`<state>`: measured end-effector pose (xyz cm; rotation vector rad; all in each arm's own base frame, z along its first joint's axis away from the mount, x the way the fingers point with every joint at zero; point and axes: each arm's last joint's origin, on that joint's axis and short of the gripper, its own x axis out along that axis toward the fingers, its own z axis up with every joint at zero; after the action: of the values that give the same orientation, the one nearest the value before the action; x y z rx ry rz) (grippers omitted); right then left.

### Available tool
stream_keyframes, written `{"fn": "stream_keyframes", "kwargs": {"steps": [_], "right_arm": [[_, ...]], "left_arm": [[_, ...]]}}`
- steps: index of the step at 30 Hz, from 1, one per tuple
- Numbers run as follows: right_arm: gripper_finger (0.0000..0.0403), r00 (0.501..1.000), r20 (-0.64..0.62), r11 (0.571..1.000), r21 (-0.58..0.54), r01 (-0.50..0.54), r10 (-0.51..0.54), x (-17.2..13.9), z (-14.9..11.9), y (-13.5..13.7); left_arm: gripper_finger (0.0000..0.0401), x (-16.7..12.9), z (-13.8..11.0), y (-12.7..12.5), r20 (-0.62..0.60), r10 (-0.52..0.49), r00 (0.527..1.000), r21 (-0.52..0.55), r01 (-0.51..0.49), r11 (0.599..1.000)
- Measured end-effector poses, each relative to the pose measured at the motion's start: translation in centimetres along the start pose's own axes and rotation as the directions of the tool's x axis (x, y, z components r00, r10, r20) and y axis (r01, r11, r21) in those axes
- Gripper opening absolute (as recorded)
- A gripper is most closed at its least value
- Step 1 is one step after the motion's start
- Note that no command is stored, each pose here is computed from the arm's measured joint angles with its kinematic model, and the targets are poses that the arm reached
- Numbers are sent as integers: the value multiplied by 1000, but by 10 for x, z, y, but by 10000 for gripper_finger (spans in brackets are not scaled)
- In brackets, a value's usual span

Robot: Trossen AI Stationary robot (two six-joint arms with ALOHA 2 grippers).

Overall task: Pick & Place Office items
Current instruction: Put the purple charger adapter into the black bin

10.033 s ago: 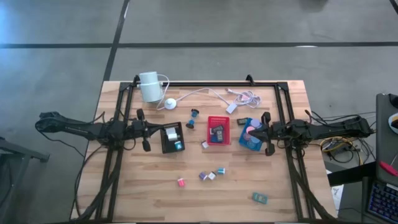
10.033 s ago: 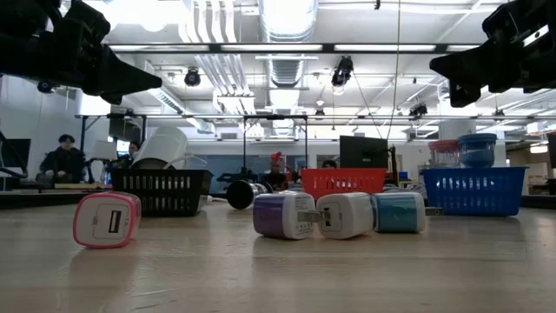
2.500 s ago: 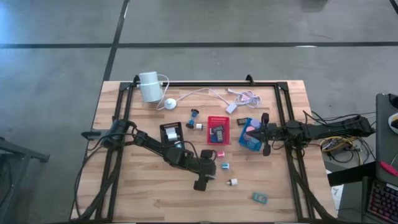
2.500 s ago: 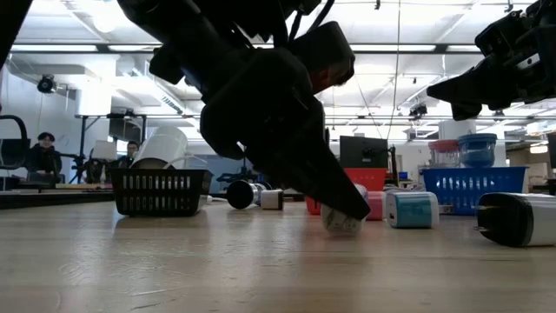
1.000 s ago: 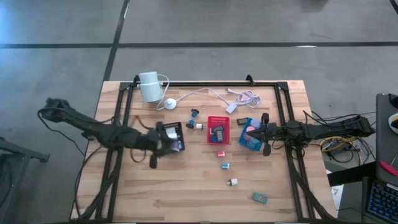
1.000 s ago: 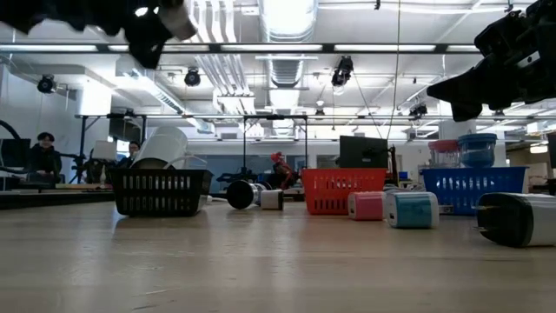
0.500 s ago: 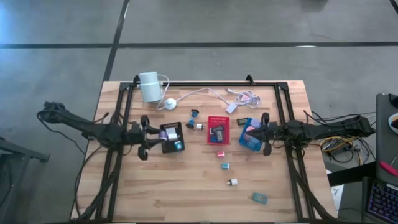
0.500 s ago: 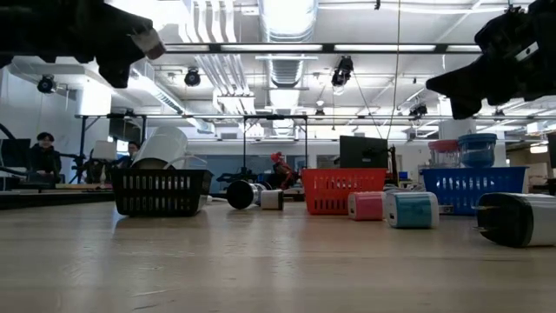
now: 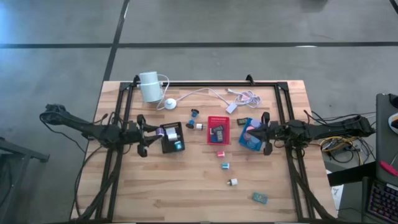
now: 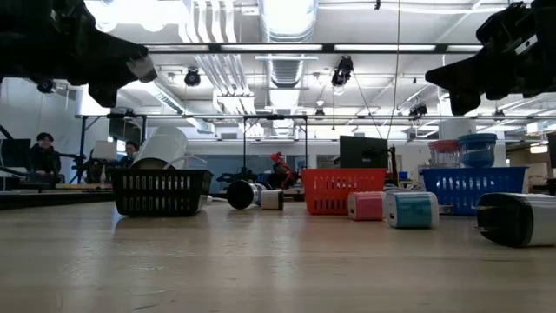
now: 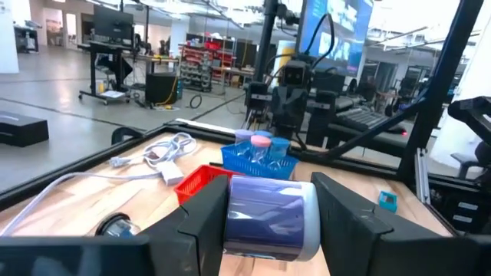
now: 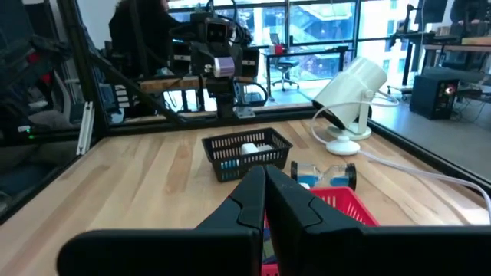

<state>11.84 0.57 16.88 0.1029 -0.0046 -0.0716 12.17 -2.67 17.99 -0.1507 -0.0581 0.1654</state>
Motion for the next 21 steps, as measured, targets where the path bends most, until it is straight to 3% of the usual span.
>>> {"fn": "stream_keyframes", "kwargs": {"steps": [7, 21], "right_arm": [[8, 1000, -12, 999, 33, 1, -1, 0, -1, 0], [8, 997, 77, 999, -32, -5, 7, 0, 7, 1]], "left_arm": [[167, -1, -8, 1, -46, 6, 999, 23, -5, 1000], [167, -2, -16, 4, -83, 16, 996, 70, -10, 998]]}}
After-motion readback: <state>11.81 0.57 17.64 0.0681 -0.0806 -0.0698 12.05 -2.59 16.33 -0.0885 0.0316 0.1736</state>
